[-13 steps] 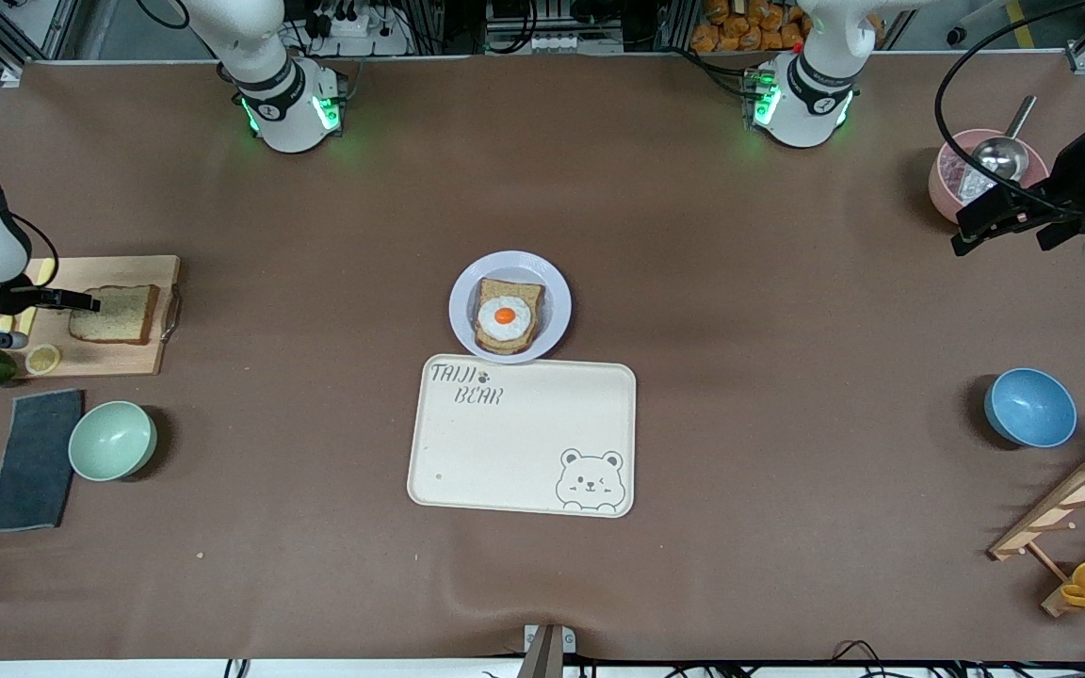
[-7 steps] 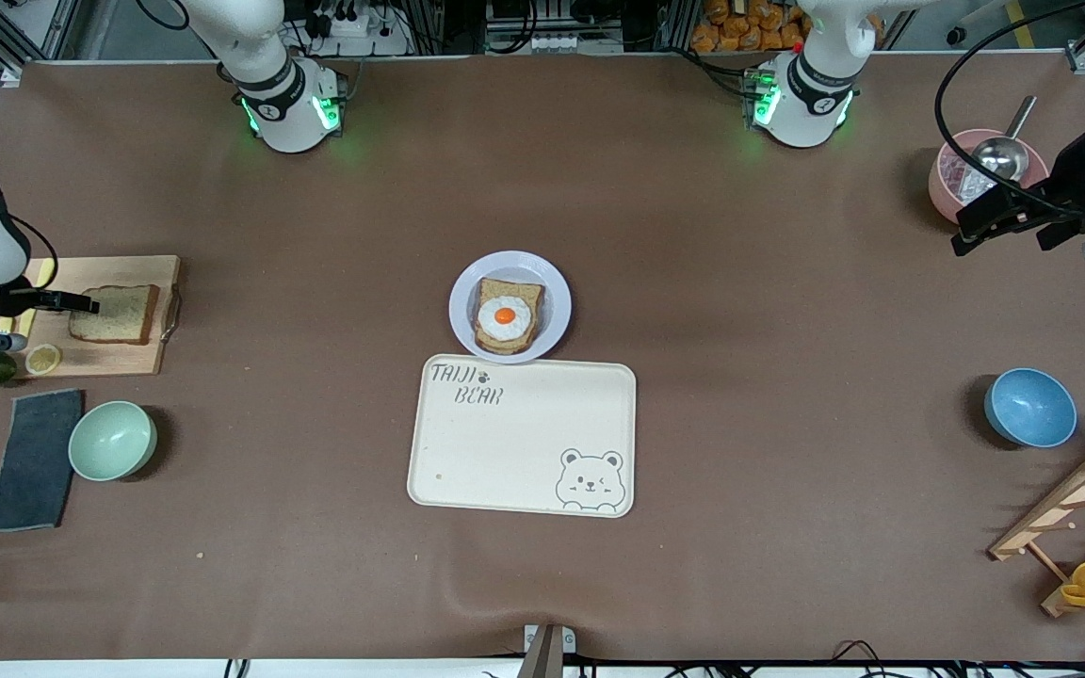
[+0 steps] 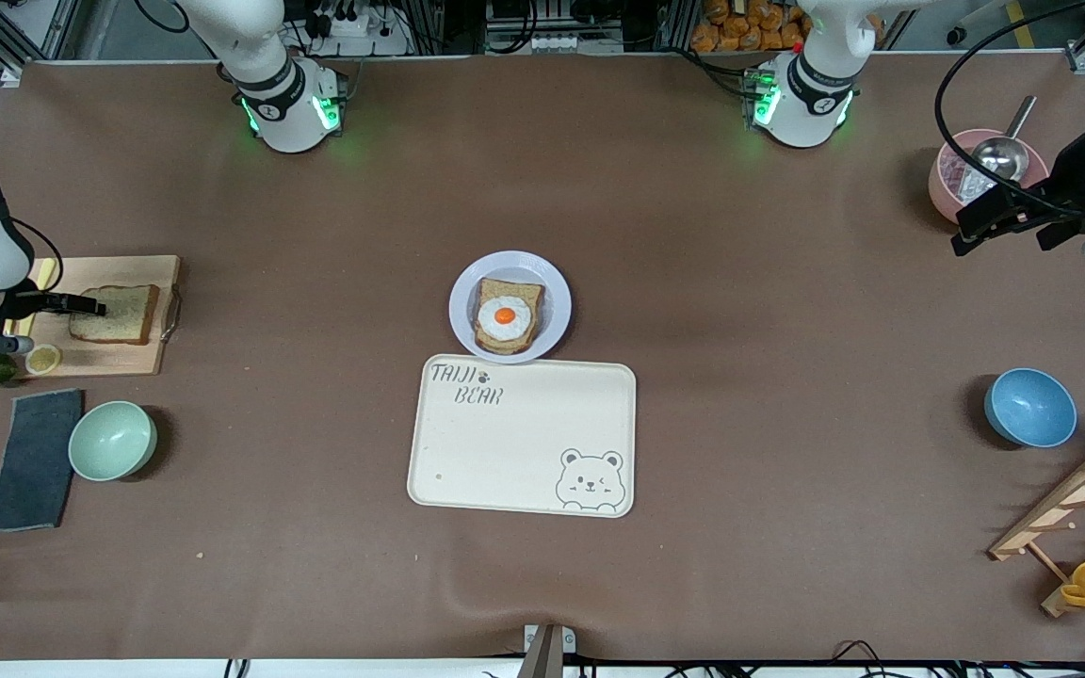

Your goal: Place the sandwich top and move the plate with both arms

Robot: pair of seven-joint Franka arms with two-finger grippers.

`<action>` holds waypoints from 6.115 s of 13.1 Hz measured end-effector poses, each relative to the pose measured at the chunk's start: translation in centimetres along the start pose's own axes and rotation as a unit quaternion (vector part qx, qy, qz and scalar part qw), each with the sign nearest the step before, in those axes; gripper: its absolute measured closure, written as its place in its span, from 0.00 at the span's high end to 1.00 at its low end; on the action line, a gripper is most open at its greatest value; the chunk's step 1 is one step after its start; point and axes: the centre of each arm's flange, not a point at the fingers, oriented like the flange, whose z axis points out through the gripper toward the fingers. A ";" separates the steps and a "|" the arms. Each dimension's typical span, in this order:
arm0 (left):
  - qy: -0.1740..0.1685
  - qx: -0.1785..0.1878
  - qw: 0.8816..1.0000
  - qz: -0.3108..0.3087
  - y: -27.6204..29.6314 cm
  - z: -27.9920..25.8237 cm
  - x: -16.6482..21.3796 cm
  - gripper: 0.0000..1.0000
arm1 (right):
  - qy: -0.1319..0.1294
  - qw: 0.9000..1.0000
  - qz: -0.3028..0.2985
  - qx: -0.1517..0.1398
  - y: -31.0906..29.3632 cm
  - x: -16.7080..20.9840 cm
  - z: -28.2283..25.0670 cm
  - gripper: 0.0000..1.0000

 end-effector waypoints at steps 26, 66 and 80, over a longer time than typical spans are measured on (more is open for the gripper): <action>-0.003 -0.016 1.000 0.001 0.4 0.0 -0.1 1.00 | 0.003 0.997 -0.081 0.007 -4.3 4.2 -13.4 0.07; -0.016 -0.016 1.000 0.001 0.5 1.5 0.7 1.00 | -0.038 0.686 -0.726 0.025 -76.1 3.6 -5.6 0.07; -0.108 -0.103 0.988 0.042 1.6 11.2 4.8 1.00 | -0.020 0.692 -0.721 0.017 -75.9 5.1 -3.4 0.07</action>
